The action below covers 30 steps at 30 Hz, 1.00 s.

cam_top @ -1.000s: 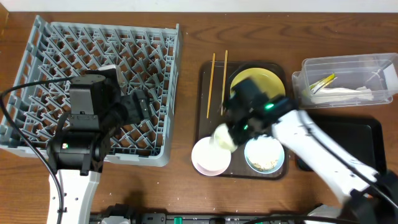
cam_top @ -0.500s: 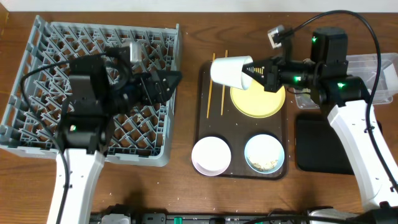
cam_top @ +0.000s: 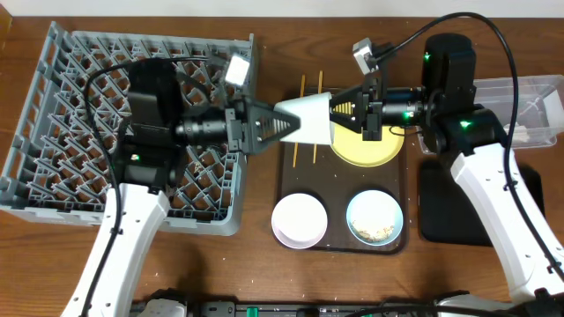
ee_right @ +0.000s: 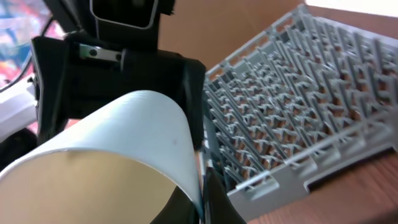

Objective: Sort waste into correct bins and load items into the dishwasher

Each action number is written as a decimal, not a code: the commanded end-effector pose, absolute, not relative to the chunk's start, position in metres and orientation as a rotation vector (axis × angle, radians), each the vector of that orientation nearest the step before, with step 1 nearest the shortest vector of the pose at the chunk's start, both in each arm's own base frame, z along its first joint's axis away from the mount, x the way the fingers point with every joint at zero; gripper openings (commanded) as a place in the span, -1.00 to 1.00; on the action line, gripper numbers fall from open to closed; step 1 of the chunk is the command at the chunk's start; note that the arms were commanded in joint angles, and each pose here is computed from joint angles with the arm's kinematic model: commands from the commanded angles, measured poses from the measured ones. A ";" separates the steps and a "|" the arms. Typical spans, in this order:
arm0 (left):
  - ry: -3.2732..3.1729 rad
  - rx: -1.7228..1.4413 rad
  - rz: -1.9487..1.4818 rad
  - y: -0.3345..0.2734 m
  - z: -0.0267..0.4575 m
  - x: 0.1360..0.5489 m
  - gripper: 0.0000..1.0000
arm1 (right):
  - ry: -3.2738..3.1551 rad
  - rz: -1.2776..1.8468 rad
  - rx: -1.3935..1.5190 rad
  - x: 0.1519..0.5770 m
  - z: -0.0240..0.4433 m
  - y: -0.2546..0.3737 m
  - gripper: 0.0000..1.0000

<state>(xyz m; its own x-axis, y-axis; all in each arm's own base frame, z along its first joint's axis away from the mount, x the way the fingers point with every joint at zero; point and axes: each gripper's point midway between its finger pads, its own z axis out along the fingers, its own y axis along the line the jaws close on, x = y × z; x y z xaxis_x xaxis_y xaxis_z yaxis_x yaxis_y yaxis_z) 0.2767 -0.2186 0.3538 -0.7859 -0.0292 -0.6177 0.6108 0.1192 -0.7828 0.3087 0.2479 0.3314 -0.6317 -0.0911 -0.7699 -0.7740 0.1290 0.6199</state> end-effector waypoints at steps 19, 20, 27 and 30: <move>1.858 0.635 -1.718 -0.224 0.367 0.270 0.12 | 1.933 1.476 -0.741 0.317 0.326 0.255 0.19; 1.870 0.589 -1.686 -0.219 0.365 0.278 0.11 | 1.969 1.440 -0.694 0.323 0.320 0.249 0.30; 2.142 -0.041 -1.334 -0.142 0.302 0.342 0.06 | 2.248 0.999 -0.319 0.358 0.276 0.183 0.37; 2.242 -0.268 -1.105 -0.104 0.271 0.349 0.05 | 2.323 0.892 -0.250 0.355 0.264 0.169 0.39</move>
<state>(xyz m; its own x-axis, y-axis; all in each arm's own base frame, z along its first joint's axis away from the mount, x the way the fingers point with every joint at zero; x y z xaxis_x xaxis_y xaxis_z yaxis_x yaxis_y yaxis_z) 0.3298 -0.1403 0.2818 -0.8743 -0.3364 -0.3500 0.1682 0.4664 -0.8684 0.3454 0.1925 0.2606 -0.8248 0.0178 -0.5652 -0.4298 0.6299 0.6470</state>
